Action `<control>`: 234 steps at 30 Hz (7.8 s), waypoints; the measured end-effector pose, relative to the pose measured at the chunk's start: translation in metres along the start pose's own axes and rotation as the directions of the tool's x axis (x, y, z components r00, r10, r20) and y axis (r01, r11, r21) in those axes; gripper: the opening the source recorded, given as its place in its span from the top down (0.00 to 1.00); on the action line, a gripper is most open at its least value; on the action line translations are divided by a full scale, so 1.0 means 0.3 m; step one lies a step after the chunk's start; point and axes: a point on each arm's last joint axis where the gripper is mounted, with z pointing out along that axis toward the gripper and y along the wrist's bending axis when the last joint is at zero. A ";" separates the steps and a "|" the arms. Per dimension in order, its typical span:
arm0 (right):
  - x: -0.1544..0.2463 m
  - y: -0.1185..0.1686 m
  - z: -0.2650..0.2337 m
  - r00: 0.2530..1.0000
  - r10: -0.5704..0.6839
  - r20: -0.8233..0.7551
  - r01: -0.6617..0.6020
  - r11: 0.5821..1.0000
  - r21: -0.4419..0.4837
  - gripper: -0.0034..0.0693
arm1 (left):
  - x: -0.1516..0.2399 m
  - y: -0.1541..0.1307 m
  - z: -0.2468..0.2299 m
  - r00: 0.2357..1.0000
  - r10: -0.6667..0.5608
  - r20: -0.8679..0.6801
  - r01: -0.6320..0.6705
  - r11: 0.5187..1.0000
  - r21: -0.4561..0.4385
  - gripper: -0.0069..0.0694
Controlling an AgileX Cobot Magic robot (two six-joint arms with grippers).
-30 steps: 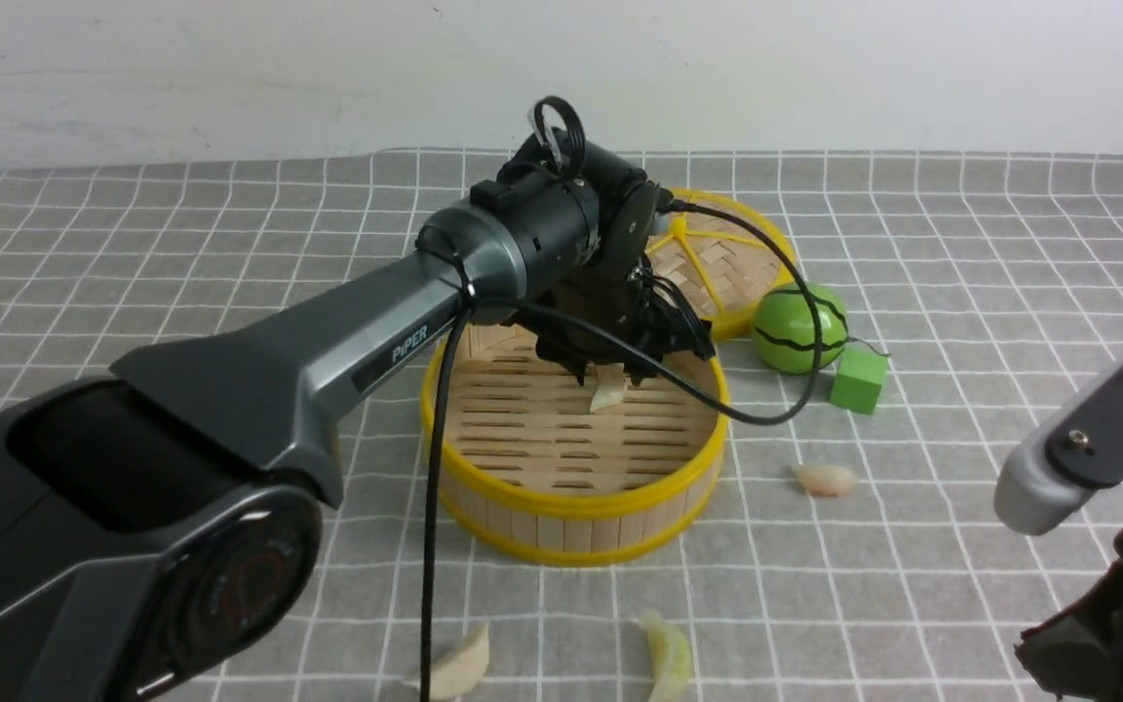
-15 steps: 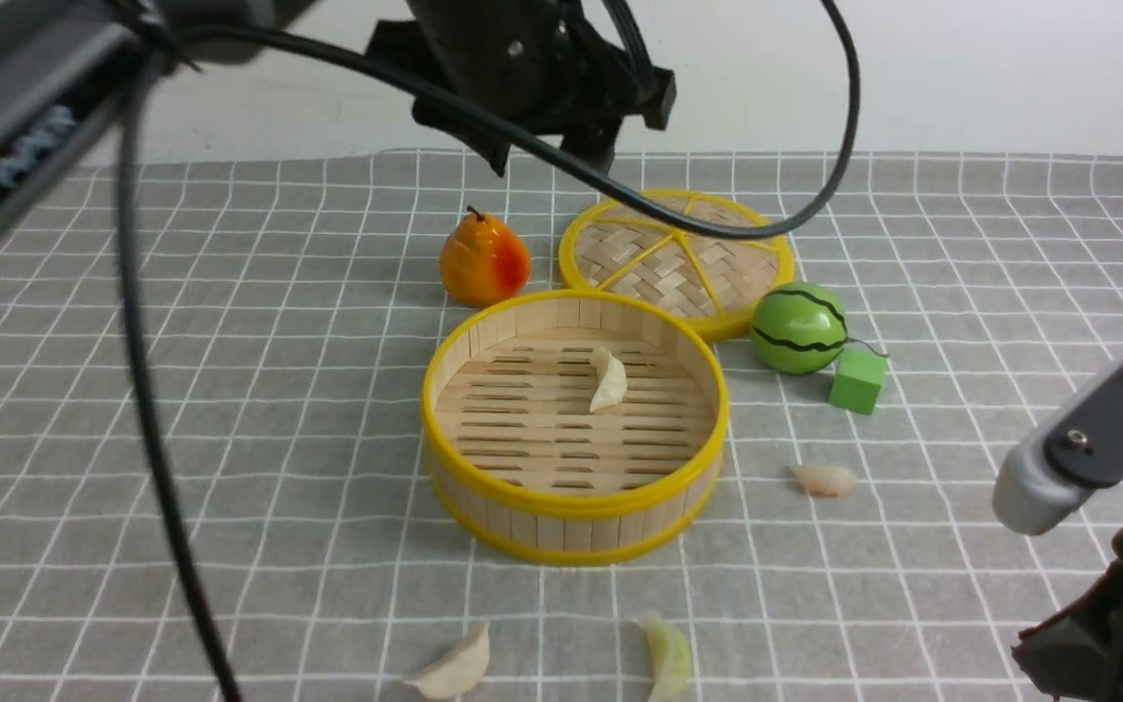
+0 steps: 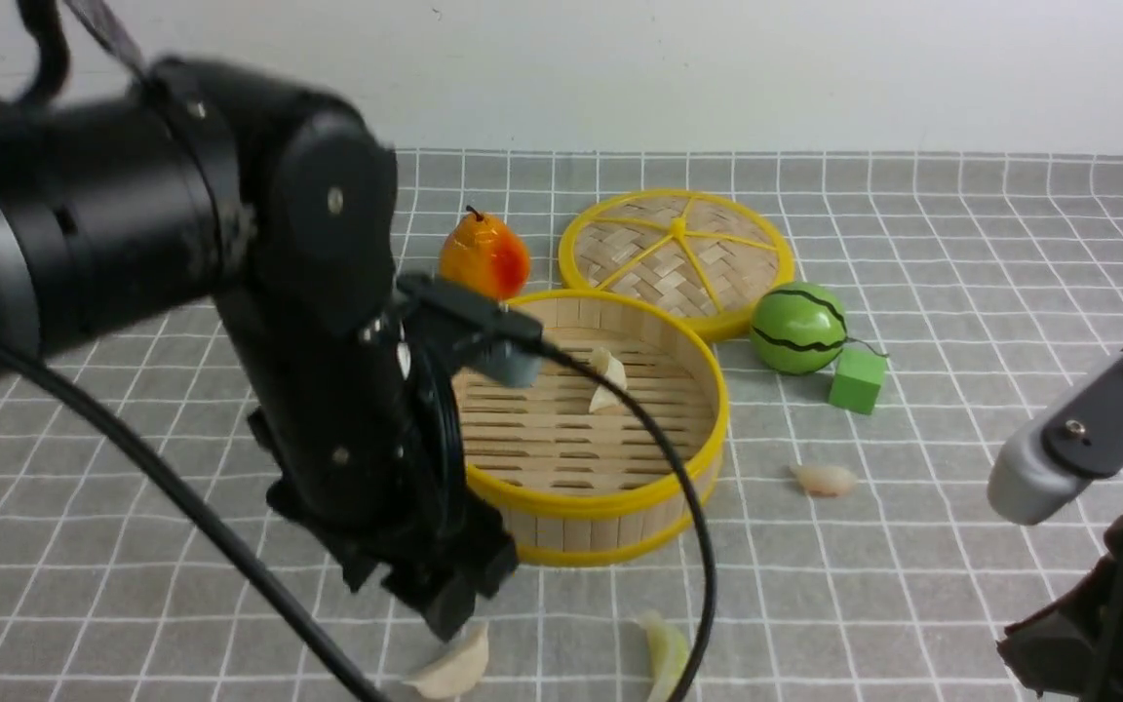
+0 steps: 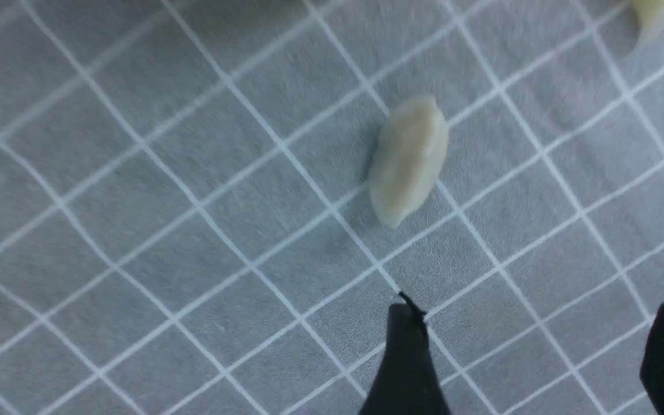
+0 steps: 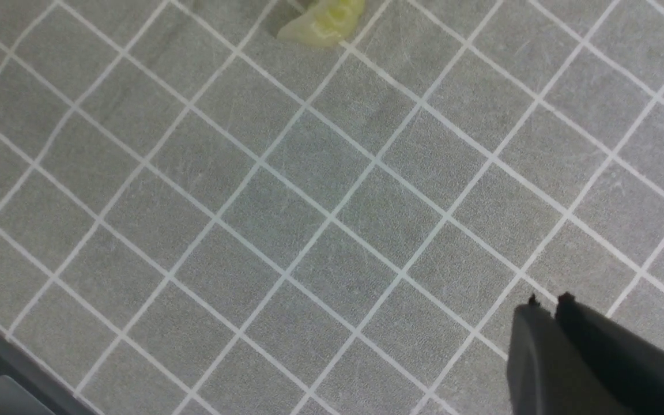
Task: Put the dumplings into the steamer on the table with the grey tablecloth.
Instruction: 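Reach for and grasp a dumpling on the table with the left gripper, then place the dumpling into the bamboo steamer basket with the left gripper, then reach for and grasp a dumpling lying on the table beside the steamer, then place the dumpling in the bamboo steamer basket with the right gripper, then reach for and grasp a dumpling lying on the table beside the steamer, then place the dumpling in the bamboo steamer basket with the right gripper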
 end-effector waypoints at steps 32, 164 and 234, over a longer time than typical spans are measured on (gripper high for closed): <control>-0.003 -0.001 0.000 1.000 -0.002 0.009 0.002 1.000 0.005 0.89 | -0.088 0.027 0.267 0.989 -0.145 -0.008 0.144 0.989 -0.033 0.59; -0.766 0.076 0.397 0.991 -0.051 -0.123 0.062 0.995 0.081 0.26 | 0.630 0.044 -0.398 0.755 -0.297 0.585 0.357 0.934 0.013 0.92; -0.583 -0.255 0.445 0.990 -0.111 -0.084 0.103 0.990 -0.098 0.70 | 0.649 0.036 -0.390 0.784 -0.318 0.533 0.363 0.931 0.022 0.89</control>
